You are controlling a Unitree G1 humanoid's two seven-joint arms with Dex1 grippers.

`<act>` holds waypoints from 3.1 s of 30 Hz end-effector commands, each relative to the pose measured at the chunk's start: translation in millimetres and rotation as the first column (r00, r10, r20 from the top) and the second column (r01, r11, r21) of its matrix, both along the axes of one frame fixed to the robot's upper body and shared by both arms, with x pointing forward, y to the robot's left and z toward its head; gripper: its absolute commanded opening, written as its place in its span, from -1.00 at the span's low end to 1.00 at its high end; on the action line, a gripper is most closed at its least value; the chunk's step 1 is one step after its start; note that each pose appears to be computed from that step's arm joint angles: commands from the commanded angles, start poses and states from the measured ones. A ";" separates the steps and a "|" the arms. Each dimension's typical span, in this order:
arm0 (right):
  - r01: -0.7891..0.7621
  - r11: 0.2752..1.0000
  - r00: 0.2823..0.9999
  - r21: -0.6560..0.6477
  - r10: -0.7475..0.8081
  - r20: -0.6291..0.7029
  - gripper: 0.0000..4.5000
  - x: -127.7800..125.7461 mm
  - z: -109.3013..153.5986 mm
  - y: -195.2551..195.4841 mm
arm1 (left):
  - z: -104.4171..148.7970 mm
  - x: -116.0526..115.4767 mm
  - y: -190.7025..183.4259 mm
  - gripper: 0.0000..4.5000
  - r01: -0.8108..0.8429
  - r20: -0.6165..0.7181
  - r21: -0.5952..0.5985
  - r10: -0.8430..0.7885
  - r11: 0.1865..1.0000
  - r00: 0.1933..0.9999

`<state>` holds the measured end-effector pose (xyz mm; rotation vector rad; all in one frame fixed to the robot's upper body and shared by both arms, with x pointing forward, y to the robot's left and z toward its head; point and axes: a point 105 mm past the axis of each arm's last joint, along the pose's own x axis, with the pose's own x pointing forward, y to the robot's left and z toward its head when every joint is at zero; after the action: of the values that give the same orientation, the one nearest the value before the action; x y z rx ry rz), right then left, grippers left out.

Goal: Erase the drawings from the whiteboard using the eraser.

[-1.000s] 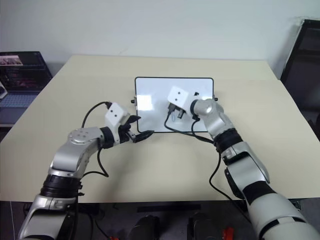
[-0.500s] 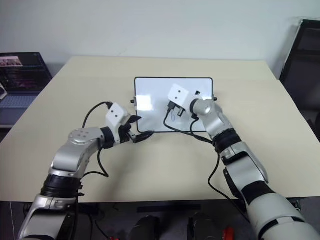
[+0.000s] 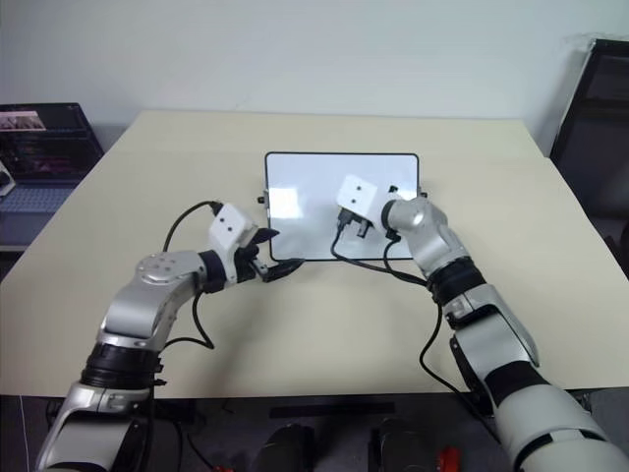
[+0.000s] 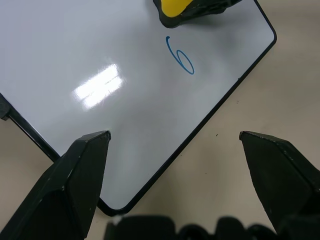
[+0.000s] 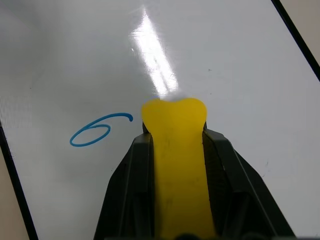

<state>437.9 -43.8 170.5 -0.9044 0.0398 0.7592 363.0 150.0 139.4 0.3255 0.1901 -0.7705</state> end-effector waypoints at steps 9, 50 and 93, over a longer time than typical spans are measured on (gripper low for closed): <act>0.037 0.999 0.999 0.029 -0.037 0.026 -0.56 4.2 13.2 -3.4 | 20.8 2.8 -4.6 1.00 0.008 0.073 -0.018 -0.006 1.000 0.997; -0.044 0.876 0.999 0.479 0.051 -0.001 -0.56 -38.8 78.3 -2.9 | 31.7 9.1 3.4 1.00 -0.023 0.118 -0.074 0.032 0.997 0.993; -0.023 0.932 1.000 0.361 0.020 0.013 -0.56 -68.9 3.7 -16.4 | 22.9 -29.8 13.4 1.00 0.101 0.123 -0.078 -0.091 0.992 0.988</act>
<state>365.5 -63.3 164.4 -0.5415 -0.0714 0.7669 333.2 164.4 157.3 0.2668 0.0445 -0.8430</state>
